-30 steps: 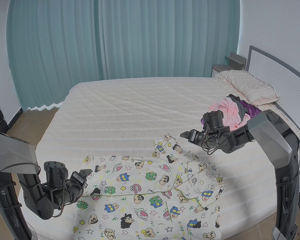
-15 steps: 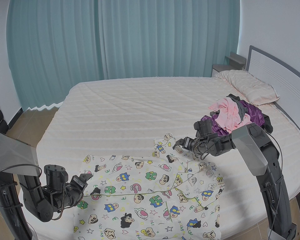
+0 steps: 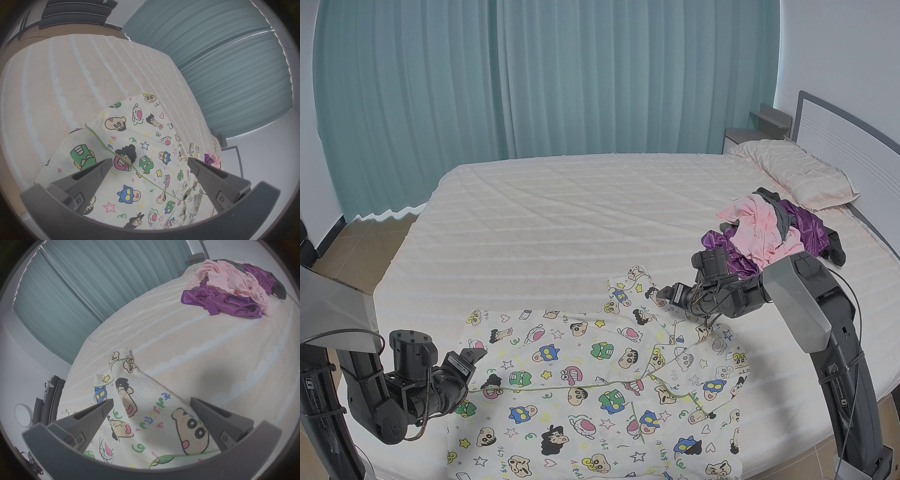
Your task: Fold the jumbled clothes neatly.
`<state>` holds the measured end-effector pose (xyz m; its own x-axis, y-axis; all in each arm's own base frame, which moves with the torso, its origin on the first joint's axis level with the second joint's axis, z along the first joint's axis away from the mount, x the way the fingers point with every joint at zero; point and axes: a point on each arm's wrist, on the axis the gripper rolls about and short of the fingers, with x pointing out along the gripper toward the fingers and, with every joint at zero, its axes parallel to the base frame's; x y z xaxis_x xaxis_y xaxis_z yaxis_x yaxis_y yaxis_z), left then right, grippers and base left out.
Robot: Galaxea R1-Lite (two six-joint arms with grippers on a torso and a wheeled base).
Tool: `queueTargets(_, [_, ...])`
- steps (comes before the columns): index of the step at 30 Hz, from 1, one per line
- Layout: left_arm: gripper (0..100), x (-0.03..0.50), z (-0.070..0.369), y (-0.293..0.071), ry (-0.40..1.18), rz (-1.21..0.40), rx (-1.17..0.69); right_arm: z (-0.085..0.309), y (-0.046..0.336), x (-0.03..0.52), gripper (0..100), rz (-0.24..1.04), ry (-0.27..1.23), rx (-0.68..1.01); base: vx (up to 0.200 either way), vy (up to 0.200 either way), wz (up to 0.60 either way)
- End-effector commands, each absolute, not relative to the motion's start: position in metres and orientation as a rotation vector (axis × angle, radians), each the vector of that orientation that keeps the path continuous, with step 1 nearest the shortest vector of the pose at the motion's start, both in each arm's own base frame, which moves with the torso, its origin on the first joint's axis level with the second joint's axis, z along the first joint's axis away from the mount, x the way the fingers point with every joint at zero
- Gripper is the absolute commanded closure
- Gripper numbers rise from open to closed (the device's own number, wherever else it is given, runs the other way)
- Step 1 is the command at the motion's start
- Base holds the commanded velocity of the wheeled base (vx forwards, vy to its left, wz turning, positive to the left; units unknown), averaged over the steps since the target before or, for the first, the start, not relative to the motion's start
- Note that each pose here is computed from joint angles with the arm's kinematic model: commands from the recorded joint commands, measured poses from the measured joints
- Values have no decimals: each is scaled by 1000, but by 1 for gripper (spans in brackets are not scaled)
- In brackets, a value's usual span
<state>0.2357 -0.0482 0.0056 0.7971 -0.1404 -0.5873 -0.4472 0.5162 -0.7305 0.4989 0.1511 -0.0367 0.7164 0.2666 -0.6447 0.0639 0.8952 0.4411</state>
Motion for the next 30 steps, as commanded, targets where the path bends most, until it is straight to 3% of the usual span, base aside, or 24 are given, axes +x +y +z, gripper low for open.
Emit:
queueTargets(1, [0, 236, 4, -48, 654, 203, -1028, -39, 152, 496, 0, 122, 786, 458, 0, 0, 0])
queueTargets(2, [0, 236, 4, -48, 654, 203, -1028, -41, 152, 495, 100, 125, 794, 459, 0, 0, 0])
queueTargets(30, [0, 237, 4, -48, 651, 204, -1027, -23, 102, 496, 100, 13, 784, 539, 0, 0, 0])
